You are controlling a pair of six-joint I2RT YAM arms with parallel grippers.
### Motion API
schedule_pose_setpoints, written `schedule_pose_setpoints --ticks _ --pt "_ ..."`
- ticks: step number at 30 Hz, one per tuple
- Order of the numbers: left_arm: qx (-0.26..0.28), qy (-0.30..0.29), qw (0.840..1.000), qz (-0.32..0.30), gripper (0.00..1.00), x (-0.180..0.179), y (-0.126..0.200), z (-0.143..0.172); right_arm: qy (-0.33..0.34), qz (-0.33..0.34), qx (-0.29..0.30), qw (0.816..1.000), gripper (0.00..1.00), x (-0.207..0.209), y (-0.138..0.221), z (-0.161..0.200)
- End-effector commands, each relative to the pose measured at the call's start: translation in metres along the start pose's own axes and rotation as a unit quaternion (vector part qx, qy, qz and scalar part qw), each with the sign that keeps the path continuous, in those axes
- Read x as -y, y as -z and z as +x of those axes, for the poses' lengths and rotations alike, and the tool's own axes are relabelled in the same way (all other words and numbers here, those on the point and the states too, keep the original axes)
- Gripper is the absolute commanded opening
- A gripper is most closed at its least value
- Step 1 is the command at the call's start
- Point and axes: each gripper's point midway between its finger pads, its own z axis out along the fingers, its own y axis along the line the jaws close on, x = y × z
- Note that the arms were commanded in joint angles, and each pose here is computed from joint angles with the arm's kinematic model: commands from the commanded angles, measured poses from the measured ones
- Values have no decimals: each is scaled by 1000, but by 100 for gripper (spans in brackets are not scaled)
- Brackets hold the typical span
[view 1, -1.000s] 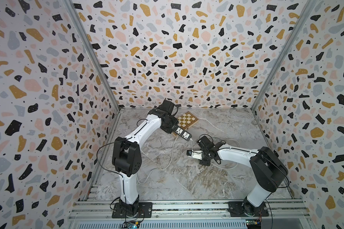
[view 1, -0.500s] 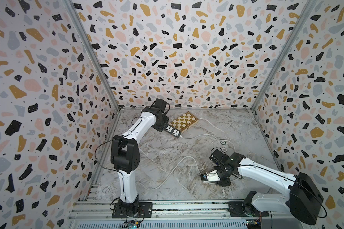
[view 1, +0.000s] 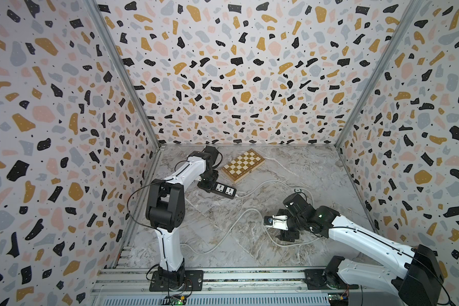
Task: Unwrap the cord wrapped around the power strip
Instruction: Adjust the power cord at the center of the board, then place the power strip at the center of the board.
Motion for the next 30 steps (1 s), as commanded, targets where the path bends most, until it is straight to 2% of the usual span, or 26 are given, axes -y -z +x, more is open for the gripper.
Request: schedule_pose_setpoints --ticks 1,8,11,14,18,22,24,26,27,28,30 --pt "5 12 999 -40 5 -11 -7 -2 -23 19 27 999 77 11 10 -17" --pt "-1 10 999 -37 23 -9 -30 0 -32 41 26 998 77 19 19 -18" --pt "-15 17 999 -32 35 -8 -38 3 -69 69 41 994 80 30 24 -24" --pt "-13 16 999 -35 55 -9 -40 1 -138 109 89 980 85 52 38 -36" --pt "-14 19 999 -35 66 -13 -42 -2 -186 119 127 967 86 67 51 -44" --pt "-14 18 1000 -22 82 -11 -37 -6 -209 124 134 961 86 74 56 -42" --pt "-14 10 1000 -7 83 -7 -26 -10 -229 135 144 953 86 81 63 -44" --pt "13 -9 1000 21 87 1 -2 -24 -281 170 166 930 86 100 75 -43" --pt "34 -29 998 37 90 6 13 -33 -350 208 178 896 87 119 84 -31" --pt "56 -49 996 59 92 10 31 -43 -434 246 183 847 88 140 93 -9" --pt "105 -81 987 90 94 13 62 -63 -528 269 184 784 84 161 98 29"
